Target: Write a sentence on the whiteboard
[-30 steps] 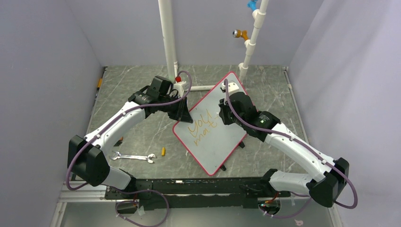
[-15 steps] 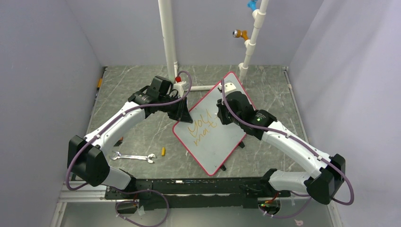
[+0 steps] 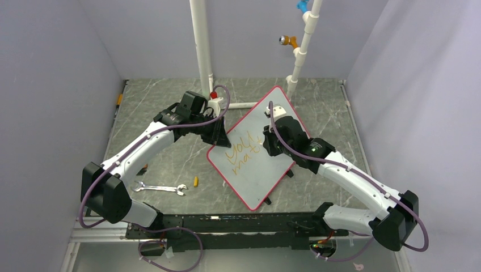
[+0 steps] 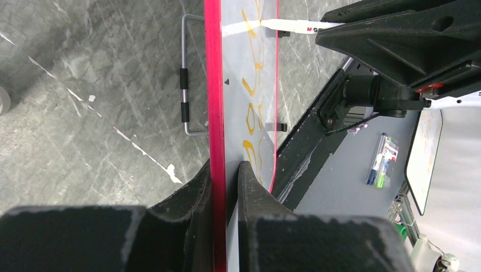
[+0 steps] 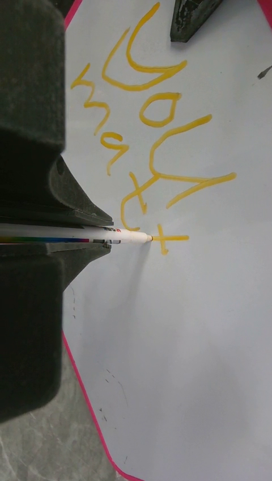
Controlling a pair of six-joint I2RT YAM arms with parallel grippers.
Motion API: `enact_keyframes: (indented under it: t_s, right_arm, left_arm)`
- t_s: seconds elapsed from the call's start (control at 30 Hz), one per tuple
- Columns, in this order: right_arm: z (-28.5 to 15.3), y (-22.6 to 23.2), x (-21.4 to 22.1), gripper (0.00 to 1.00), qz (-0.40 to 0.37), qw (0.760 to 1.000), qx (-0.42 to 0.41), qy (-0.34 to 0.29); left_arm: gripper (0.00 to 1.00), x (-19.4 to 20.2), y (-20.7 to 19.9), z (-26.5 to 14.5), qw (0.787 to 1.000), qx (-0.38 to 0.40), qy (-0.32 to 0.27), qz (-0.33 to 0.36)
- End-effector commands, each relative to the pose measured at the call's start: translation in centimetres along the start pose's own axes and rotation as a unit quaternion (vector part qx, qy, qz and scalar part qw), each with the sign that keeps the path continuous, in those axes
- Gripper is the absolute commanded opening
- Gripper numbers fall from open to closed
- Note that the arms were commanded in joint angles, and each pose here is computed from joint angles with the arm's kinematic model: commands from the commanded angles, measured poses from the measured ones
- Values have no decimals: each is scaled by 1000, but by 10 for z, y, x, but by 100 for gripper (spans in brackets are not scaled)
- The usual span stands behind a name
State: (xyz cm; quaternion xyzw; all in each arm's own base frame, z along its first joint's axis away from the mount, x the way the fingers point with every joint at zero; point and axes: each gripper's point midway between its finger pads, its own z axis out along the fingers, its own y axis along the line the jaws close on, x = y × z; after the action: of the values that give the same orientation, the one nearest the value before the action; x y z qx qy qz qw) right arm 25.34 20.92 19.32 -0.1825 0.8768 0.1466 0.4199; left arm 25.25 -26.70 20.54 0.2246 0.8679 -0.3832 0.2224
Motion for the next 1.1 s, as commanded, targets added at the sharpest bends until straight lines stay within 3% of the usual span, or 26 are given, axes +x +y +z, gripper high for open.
enact_keyframes:
  t_s: [0.0, 0.33, 0.7, 1.07]
  right_arm:
    - [1, 3, 15, 0, 8, 1000, -13, 18]
    - [1, -7, 24, 0, 10, 1000, 11, 27]
    - [5, -15, -5, 0, -5, 999, 47, 7]
    - [-39, -14, -46, 0, 12, 997, 38, -59]
  left_arm:
    - [0, -35, 18, -20, 992, -70, -73, 72]
    - [0, -35, 19, -20, 992, -72, -73, 72]
    - [0, -35, 18, -22, 992, -72, -74, 74]
    - [0, -35, 20, -22, 991, -78, -74, 74]
